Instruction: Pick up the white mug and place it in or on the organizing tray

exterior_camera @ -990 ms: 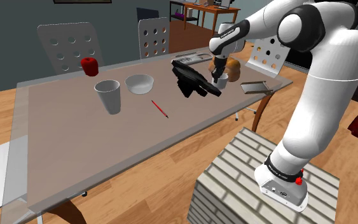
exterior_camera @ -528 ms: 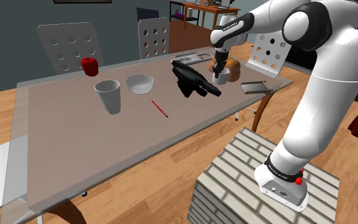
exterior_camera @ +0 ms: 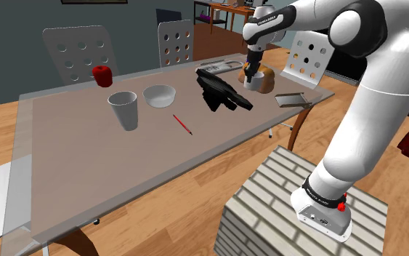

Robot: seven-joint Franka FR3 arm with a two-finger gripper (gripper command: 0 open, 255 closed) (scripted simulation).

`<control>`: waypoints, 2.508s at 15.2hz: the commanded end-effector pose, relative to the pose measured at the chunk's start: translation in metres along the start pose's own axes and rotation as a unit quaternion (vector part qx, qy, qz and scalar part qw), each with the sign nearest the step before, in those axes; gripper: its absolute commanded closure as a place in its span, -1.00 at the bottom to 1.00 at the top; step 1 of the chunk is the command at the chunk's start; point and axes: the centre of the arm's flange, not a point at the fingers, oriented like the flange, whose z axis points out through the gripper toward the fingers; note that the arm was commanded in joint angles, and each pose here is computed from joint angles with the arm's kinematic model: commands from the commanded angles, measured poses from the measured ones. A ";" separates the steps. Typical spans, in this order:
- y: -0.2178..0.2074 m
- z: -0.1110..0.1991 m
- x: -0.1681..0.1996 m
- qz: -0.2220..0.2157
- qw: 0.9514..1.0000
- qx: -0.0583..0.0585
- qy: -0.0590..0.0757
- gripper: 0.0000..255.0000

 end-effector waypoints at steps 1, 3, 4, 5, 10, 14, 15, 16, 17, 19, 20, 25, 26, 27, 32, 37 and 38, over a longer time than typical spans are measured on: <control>0.001 -0.011 0.000 0.000 1.000 0.000 0.000 1.00; 0.002 -0.022 0.000 0.000 1.000 0.000 0.000 1.00; 0.002 -0.027 0.000 0.000 1.000 0.000 0.000 1.00; 0.011 -0.028 -0.010 0.000 1.000 0.000 0.000 1.00; 0.055 -0.031 -0.058 0.000 1.000 0.000 0.000 1.00; 0.091 -0.034 -0.097 0.000 1.000 0.000 0.000 1.00; 0.100 -0.035 -0.107 0.000 1.000 0.000 0.000 1.00; 0.109 -0.035 -0.117 0.000 1.000 0.000 0.000 1.00; 0.117 -0.036 -0.127 0.000 1.000 0.000 0.000 1.00; 0.135 -0.037 -0.146 0.000 1.000 0.000 0.000 1.00; 0.144 -0.038 -0.156 0.000 1.000 0.000 0.000 1.00; 0.189 -0.041 -0.204 0.000 1.000 0.000 0.000 1.00; 0.194 -0.042 -0.210 0.000 1.000 0.000 0.000 1.00; 0.194 -0.037 -0.210 0.000 1.000 0.000 0.000 1.00; 0.193 -0.010 -0.210 0.000 1.000 0.000 0.000 1.00; 0.192 0.016 -0.210 0.000 1.000 0.000 0.000 1.00; 0.191 0.022 -0.210 0.000 1.000 0.000 0.000 1.00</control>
